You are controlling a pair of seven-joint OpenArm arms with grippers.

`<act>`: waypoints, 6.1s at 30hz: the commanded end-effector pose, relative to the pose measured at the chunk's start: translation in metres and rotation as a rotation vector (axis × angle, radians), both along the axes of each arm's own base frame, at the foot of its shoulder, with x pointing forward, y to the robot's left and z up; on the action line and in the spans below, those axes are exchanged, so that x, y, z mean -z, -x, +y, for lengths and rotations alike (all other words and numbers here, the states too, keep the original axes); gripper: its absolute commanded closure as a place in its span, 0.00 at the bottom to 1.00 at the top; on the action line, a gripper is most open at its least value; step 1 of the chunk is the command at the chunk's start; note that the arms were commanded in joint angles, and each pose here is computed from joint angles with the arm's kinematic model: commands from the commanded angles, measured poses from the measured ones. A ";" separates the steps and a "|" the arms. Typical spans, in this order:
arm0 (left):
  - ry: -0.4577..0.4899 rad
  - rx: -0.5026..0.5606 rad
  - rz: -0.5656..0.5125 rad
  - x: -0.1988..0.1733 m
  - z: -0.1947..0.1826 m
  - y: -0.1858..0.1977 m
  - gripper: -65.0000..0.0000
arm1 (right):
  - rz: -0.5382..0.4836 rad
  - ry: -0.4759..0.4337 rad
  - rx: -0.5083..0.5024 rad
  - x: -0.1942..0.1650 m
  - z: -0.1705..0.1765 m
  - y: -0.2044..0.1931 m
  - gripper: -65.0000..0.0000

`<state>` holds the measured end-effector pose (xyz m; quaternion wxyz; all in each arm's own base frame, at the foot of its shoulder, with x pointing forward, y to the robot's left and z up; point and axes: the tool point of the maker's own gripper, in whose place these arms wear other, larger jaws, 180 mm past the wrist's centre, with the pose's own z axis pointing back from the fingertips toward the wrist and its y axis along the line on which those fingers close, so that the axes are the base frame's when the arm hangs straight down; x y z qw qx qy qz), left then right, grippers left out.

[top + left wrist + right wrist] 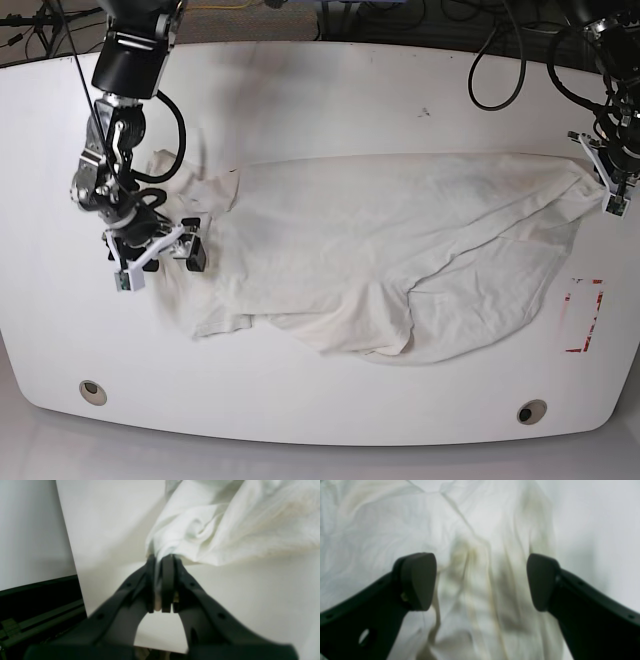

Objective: Fold the T-shirt properly
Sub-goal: 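Regrasp the shirt edge with the right gripper nearer the left gripper, then lift the shirt with both grippers and swing it toward the robot, then raise the held shirt high with both grippers and shake it out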

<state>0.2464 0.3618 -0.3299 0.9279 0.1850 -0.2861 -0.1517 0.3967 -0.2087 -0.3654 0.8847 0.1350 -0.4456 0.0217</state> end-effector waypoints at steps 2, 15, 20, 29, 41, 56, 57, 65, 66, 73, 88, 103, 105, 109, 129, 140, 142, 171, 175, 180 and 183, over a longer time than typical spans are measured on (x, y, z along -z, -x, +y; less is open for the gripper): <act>-0.019 0.006 -0.040 -0.013 0.004 -0.008 0.99 | -0.073 -0.008 -0.013 -0.014 0.004 -0.026 0.18; -0.019 0.006 -0.040 -0.013 0.004 -0.008 0.99 | -0.033 0.021 -0.018 0.011 0.008 -0.052 0.18; -0.017 0.005 -0.039 -0.012 0.003 -0.007 0.99 | -0.032 0.004 -0.036 0.013 0.022 -0.054 0.18; -0.017 0.005 -0.039 -0.012 0.003 -0.007 0.99 | -0.019 -0.016 -0.081 0.020 0.052 -0.052 0.18; -0.017 0.005 -0.041 -0.013 0.003 -0.008 0.99 | -0.036 -0.021 -0.084 0.013 0.057 -0.059 0.32; -0.017 0.005 -0.044 -0.013 0.003 -0.009 0.99 | -0.035 -0.014 -0.087 0.012 0.055 -0.059 0.99; -0.014 0.004 -0.048 -0.014 0.002 -0.010 0.99 | -0.030 -0.014 -0.087 0.014 0.055 -0.057 1.00; 0.001 0.002 -0.076 -0.017 -0.002 -0.018 0.99 | -0.011 0.005 -0.105 0.018 0.056 -0.038 1.00; 0.001 0.002 -0.076 -0.017 -0.002 -0.018 0.99 | -0.015 0.009 -0.108 0.018 0.056 -0.036 1.00; 0.002 0.003 -0.077 -0.018 -0.002 -0.019 0.99 | -0.011 0.020 -0.112 0.022 0.058 -0.026 0.95; 0.002 0.003 -0.077 -0.018 -0.002 -0.019 0.99 | 0.030 0.017 -0.105 0.038 0.055 -0.016 1.00; 0.001 -0.002 -0.106 -0.026 -0.001 -0.026 0.99 | -0.006 0.057 -0.133 0.021 0.059 -0.003 1.00; 0.001 -0.002 -0.106 -0.026 -0.001 -0.026 0.99 | -0.016 0.067 -0.141 0.016 0.060 0.000 1.00; 0.000 -0.001 -0.109 -0.026 -0.001 -0.027 0.99 | -0.034 0.087 -0.153 0.008 0.063 0.008 1.00; 0.035 0.007 -0.360 -0.094 -0.023 -0.090 1.00 | -0.155 0.267 -0.115 -0.091 0.021 -0.015 1.00; 0.122 -0.062 -0.602 -0.184 -0.047 -0.155 1.00 | -0.270 0.335 -0.065 -0.160 -0.016 -0.064 1.00; 0.135 -0.071 -0.652 -0.206 -0.049 -0.164 0.99 | -0.296 0.347 -0.049 -0.177 -0.026 -0.074 1.00; 0.319 -0.056 -1.284 -0.508 -0.054 -0.191 0.99 | -0.669 0.596 -0.026 -0.479 -0.043 -0.131 1.00; 0.303 -0.031 -1.343 -0.538 -0.053 -0.185 0.99 | -0.707 0.623 -0.028 -0.508 -0.038 -0.128 1.00; 0.306 -0.008 -1.367 -0.554 -0.055 -0.189 0.99 | -0.741 0.645 -0.027 -0.531 -0.034 -0.123 1.00; 0.302 -0.011 -1.368 -0.556 -0.051 -0.189 0.99 | -0.741 0.653 -0.014 -0.534 -0.041 -0.121 1.00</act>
